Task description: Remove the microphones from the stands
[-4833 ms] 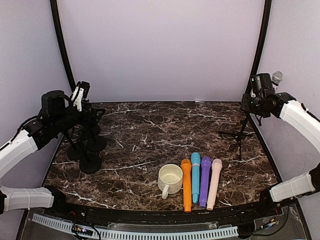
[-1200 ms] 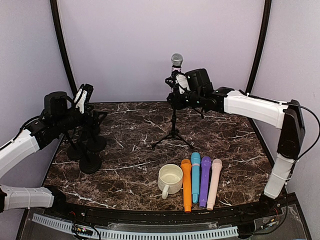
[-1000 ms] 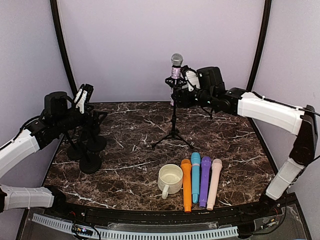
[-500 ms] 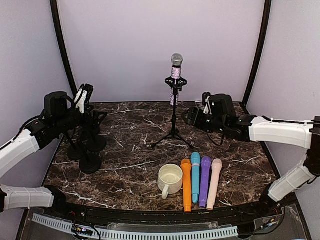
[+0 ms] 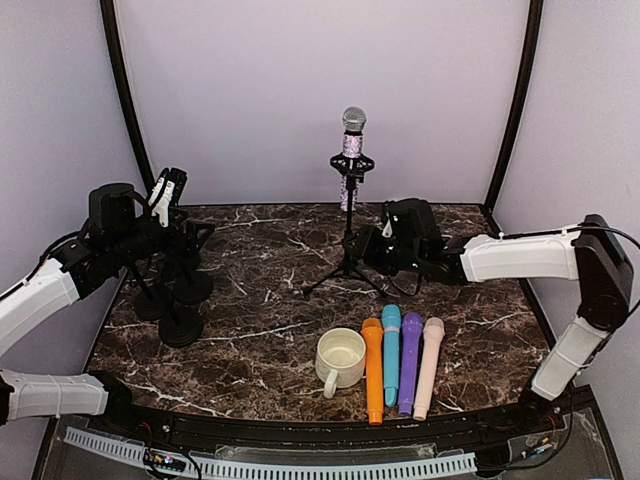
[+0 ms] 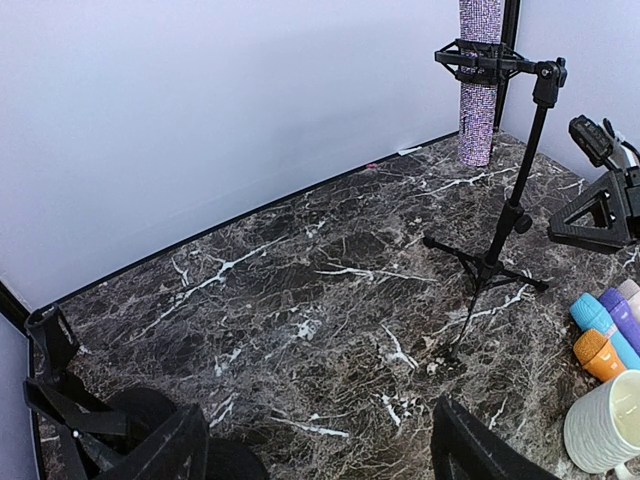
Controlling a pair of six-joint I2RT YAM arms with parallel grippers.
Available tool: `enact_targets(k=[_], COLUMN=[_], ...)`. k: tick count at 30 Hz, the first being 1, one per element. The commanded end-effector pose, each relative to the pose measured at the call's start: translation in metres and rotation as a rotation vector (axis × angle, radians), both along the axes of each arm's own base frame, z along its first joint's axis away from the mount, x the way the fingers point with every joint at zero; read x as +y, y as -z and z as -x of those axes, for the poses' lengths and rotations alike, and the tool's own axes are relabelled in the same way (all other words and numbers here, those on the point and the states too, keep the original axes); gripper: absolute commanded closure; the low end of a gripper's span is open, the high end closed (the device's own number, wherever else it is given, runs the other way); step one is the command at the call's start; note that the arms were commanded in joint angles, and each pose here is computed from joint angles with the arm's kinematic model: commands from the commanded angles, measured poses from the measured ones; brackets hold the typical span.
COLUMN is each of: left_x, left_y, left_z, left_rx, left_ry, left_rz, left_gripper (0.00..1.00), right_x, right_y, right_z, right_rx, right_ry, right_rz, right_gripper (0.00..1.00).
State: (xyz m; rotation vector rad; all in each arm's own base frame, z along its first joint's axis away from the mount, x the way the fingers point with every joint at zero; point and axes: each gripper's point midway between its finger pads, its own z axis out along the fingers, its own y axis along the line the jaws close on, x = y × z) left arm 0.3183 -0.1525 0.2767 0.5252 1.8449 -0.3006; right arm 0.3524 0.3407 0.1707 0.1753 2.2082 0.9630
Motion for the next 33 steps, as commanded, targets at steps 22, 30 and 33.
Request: enact_targets(k=[22,30,33], left_x=[0.0,-0.001,-0.001], left_y=[-0.007,-0.007,-0.007], left_z=[0.001,0.001,0.001], left_rx=[-0.024,-0.024,-0.023], left_ry=[0.009,0.014,0.014], left_rz=[0.002,0.005,0.005], left_gripper=[0.21,0.21,0.21], right_x=[0.019,0.013,0.009], right_y=[-0.005,-0.002,-0.004], right_z=[-0.039,-0.039,-0.039], right_rx=[-0.02,-0.024,-0.041], right_ry=[0.112,0.134,0.153], right_rz=[-0.046,0.017,0.08], right_gripper=[0.74,0.9,0.92])
